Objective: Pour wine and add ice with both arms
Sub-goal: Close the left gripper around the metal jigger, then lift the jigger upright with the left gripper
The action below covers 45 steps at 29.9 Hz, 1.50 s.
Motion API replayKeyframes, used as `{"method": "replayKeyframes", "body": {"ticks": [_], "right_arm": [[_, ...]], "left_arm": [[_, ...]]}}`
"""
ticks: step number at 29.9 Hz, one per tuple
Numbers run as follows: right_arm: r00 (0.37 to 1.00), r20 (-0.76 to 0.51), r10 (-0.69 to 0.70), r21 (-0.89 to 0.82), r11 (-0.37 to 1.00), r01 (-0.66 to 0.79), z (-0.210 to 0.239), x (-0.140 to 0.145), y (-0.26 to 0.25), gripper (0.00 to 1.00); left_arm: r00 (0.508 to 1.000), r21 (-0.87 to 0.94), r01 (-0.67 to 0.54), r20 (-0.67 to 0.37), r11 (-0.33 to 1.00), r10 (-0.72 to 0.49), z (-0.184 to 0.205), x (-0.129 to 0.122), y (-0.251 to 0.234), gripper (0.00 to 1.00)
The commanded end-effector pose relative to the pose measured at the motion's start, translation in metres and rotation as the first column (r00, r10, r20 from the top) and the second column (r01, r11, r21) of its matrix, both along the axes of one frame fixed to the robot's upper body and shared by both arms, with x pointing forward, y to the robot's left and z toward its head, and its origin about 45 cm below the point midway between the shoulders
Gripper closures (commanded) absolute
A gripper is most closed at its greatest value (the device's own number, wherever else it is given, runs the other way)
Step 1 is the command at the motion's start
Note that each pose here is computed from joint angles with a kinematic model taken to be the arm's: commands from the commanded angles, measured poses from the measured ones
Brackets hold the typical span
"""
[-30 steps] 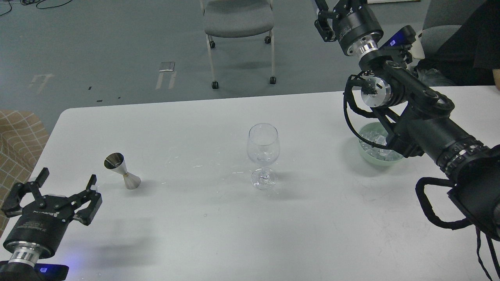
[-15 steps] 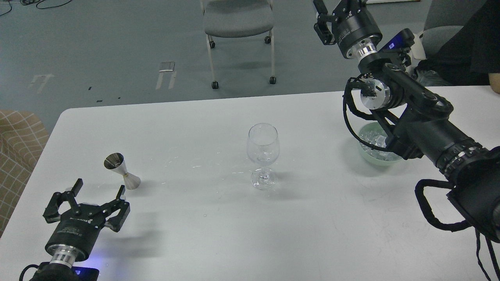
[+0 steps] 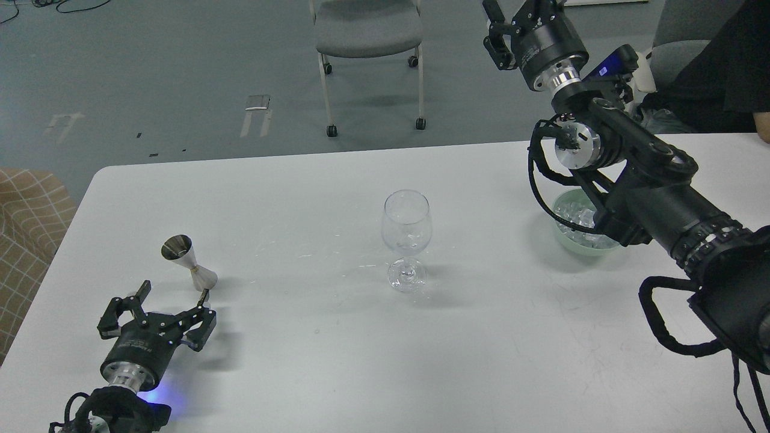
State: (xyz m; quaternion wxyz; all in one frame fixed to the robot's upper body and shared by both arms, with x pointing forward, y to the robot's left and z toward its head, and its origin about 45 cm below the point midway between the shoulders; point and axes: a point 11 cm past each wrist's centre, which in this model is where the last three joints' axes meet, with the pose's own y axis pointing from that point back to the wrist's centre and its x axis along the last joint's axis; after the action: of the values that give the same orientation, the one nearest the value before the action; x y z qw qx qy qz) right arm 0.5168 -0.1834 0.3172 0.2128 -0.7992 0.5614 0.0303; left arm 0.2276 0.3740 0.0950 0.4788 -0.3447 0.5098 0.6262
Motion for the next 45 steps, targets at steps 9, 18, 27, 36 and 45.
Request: {"method": "replayKeyframes", "body": {"ticks": [9, 18, 27, 36, 45], "right_arm": [[1.000, -0.001, -0.004, 0.000, 1.000, 0.004, -0.001, 0.000, 0.000, 0.00], [1.000, 0.002, -0.002, 0.000, 1.000, 0.002, 0.000, 0.000, 0.000, 0.00], [1.000, -0.003, -0.002, -0.002, 1.000, 0.002, -0.002, -0.001, 0.000, 0.00], [1.000, 0.002, -0.004, -0.002, 1.000, 0.004, 0.000, 0.000, -0.001, 0.00], [1.000, 0.001, -0.002, -0.001, 1.000, 0.002, -0.001, -0.001, 0.000, 0.00]], "left_arm": [[1.000, 0.021, 0.012, 0.026, 1.000, -0.013, 0.004, 0.024, 0.001, 0.01], [1.000, 0.016, 0.012, 0.017, 1.000, -0.012, -0.001, 0.038, 0.003, 0.01], [0.999, 0.018, 0.012, 0.044, 1.000, -0.013, 0.007, 0.052, 0.002, 0.13], [0.999, 0.033, 0.009, 0.034, 0.999, -0.010, 0.003, 0.058, 0.004, 0.13], [0.998, 0.063, 0.024, 0.060, 0.998, -0.028, 0.006, 0.060, 0.002, 0.34]]}}
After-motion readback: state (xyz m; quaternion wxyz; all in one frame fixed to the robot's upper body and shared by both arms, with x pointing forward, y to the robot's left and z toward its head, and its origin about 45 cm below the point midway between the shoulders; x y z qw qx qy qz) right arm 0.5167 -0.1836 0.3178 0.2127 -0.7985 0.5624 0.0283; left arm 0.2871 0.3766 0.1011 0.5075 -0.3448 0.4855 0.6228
